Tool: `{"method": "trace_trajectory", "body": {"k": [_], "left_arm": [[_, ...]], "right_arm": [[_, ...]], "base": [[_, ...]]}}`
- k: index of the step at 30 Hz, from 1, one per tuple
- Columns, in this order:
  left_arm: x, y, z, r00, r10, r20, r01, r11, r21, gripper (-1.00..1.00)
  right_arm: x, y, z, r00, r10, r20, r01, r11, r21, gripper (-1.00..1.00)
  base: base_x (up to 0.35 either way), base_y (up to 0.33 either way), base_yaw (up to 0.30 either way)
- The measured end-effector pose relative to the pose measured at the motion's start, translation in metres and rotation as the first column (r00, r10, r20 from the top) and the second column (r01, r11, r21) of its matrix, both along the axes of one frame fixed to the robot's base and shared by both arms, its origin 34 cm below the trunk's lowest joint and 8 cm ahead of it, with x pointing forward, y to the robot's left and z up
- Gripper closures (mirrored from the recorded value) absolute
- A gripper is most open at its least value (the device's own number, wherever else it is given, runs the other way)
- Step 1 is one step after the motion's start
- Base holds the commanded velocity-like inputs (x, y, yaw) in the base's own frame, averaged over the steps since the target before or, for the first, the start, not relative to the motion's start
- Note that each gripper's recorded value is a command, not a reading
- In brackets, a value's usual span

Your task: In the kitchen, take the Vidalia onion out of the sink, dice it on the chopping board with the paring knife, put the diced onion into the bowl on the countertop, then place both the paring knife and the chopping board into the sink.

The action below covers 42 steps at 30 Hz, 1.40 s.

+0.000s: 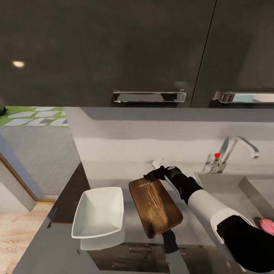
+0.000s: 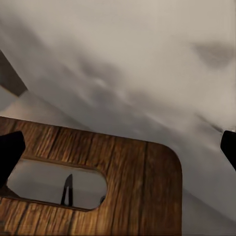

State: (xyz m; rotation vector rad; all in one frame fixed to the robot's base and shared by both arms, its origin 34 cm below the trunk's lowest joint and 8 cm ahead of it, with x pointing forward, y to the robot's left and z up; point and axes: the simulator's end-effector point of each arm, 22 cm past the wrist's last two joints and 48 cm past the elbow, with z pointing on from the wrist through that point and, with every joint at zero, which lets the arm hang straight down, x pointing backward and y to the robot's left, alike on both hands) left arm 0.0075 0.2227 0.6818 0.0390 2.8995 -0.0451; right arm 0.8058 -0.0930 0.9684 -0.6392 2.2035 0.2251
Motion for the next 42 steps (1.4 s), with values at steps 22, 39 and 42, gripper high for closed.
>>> {"method": "trace_trajectory", "body": {"k": [22, 39, 42], "left_arm": [[-0.012, 0.000, 0.004, 0.999, 0.000, -0.037, 0.000, 1.000, 0.000, -1.00], [-0.022, 0.000, 0.007, 0.998, 0.000, -0.066, 0.000, 1.000, -0.001, -1.00], [-0.023, 0.000, 0.008, 0.997, 0.000, -0.071, 0.000, 1.000, -0.001, -1.00]], "right_arm": [[-0.003, -0.003, -0.029, 0.999, -0.005, -0.044, 0.004, 1.000, -0.005, -1.00], [-0.005, -0.005, -0.048, 0.997, -0.006, -0.072, 0.005, 1.000, -0.006, -1.00], [-0.005, -0.005, -0.051, 0.997, -0.006, -0.077, 0.005, 1.000, -0.006, -1.00]], "base": [[0.000, 0.000, 0.000], [0.000, 0.000, 0.000], [0.000, 0.000, 0.000]]}}
